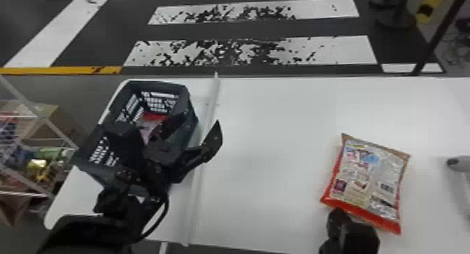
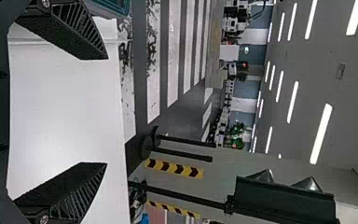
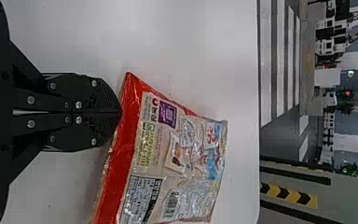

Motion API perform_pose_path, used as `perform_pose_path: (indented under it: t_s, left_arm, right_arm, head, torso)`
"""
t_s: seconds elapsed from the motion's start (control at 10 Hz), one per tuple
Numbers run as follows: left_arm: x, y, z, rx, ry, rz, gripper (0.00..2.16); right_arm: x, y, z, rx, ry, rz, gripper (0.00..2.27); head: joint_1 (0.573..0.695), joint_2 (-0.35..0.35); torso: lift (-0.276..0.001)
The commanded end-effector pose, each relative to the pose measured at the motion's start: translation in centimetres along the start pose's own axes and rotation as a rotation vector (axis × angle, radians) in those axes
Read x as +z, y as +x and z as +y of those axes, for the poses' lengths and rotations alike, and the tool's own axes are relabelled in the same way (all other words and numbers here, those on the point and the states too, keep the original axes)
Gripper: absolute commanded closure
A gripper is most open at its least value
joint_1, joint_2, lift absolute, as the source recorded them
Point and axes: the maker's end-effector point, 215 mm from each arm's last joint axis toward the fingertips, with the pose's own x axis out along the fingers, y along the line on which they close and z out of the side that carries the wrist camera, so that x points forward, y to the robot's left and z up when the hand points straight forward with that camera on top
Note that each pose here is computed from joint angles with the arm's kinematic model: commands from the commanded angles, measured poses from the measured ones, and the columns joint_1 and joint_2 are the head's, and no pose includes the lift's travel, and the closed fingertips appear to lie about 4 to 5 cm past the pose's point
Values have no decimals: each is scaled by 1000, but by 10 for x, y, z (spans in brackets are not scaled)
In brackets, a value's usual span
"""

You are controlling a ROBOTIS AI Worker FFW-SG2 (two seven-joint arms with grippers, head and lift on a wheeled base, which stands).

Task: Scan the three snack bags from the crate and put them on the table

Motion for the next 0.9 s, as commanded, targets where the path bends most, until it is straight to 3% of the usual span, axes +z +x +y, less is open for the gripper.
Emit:
perform_pose_path:
  t_s: [0.0, 0.3, 0.8]
  left_arm:
    - [-1, 3, -5, -9, -6, 0, 60]
    - [0, 3, -9, -18, -5, -1, 60]
    - [0, 3, -12, -23, -3, 0, 60]
  right_arm:
    - [-2, 2, -19, -43, -4, 21, 2246]
    - [-1, 0, -28, -75, 0, 20, 2246]
    - [1, -2, -46, -112, -3, 17, 2246]
  head:
    - [695, 103]
    - [695, 50]
    - [695, 26]
  torso:
    - [-94]
    - [-94]
    - [-94]
